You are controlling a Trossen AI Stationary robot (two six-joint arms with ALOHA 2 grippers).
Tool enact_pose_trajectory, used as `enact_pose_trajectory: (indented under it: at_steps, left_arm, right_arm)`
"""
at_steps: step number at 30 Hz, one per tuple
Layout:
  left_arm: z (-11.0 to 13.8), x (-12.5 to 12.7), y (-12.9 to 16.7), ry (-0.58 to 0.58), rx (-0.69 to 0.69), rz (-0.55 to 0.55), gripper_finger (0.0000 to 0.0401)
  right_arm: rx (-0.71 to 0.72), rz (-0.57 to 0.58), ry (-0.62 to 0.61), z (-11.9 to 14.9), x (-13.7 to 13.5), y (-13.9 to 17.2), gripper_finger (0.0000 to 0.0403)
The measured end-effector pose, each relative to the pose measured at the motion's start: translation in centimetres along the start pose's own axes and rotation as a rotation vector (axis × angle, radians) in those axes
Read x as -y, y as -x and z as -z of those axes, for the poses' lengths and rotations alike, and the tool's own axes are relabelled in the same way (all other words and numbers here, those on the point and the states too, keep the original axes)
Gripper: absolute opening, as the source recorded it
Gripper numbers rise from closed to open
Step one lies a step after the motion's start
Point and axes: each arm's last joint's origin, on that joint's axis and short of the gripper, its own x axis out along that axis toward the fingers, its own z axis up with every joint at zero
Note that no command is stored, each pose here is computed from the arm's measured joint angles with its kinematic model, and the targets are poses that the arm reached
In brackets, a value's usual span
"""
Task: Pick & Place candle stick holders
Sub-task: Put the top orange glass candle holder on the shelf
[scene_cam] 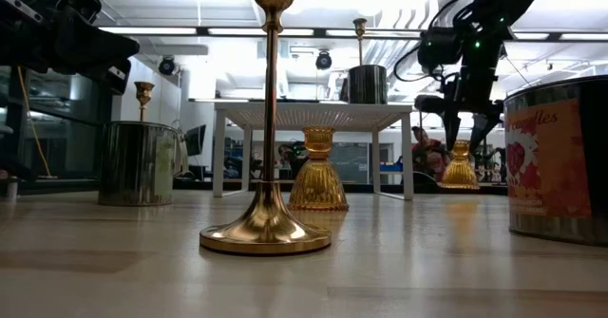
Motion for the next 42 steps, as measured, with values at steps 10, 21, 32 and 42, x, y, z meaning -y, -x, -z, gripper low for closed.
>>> enact_pose_trajectory:
  at_steps: [10,21,32,42]
  left_arm:
    - [0.0,0.0,0.0,0.0,0.0,0.0,0.0]
    - [0.0,0.0,0.0,0.0,0.0,0.0,0.0]
    - [0.0,0.0,0.0,0.0,0.0,0.0,0.0]
    - [0.0,0.0,0.0,0.0,0.0,0.0,0.0]
  right_arm:
    - [-0.013,-0.066,0.031,0.4,0.7,2.1,0.0158]
    - [0.007,-0.166,0.074,0.9,1.2,5.6,0.0158]
    - [0.052,-0.215,0.227,-0.6,0.2,12.6,0.0158]
    - [0.043,-0.298,0.401,-0.1,-1.6,17.7,0.0158]
